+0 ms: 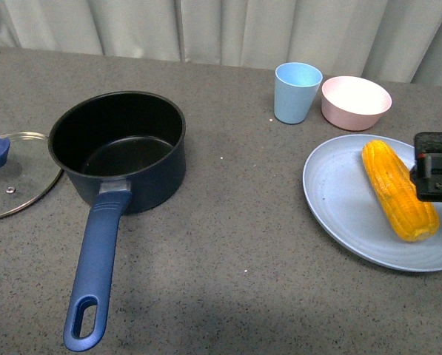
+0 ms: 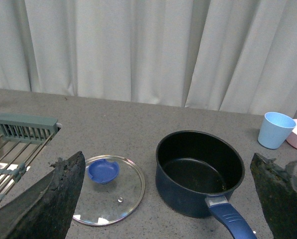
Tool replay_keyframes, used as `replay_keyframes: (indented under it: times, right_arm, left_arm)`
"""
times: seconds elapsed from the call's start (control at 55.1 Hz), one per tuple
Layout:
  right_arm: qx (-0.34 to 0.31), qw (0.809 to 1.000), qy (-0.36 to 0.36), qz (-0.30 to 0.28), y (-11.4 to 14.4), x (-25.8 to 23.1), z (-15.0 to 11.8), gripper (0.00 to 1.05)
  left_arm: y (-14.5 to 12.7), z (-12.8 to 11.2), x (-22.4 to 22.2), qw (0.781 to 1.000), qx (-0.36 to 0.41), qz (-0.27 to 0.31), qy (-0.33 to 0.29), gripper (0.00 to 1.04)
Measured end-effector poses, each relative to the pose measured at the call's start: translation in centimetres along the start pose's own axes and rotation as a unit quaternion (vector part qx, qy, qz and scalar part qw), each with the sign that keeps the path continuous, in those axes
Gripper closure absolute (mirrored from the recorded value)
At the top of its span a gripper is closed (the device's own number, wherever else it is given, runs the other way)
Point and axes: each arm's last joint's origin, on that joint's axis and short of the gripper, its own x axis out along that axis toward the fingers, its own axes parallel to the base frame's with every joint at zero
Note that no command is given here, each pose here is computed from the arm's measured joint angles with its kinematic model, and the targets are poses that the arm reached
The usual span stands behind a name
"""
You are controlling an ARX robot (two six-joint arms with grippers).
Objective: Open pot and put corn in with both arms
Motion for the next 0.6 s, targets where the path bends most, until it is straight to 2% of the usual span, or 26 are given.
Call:
replay_keyframes:
  times: [0.2, 0.472, 0.599]
  right_arm:
    - [0.008, 1.000, 0.024, -0.002, 0.8, 2.8, 1.1, 0.09]
    - [0.008, 0.998, 0.058, -0.003, 1.6, 5.2, 1.1, 0.09]
    - [0.010, 0.998, 0.062, -0.002, 1.8, 5.7, 1.0, 0.26]
  left_arm:
    - [0.0, 0.0, 0.0, 1.000, 0.000, 0.000, 0.000, 0.06]
    - [0.0, 0.0, 0.0, 1.000, 0.000, 0.000, 0.000, 0.06]
    - [0.0, 0.0, 0.0, 1.000, 0.000, 0.000, 0.000, 0.06]
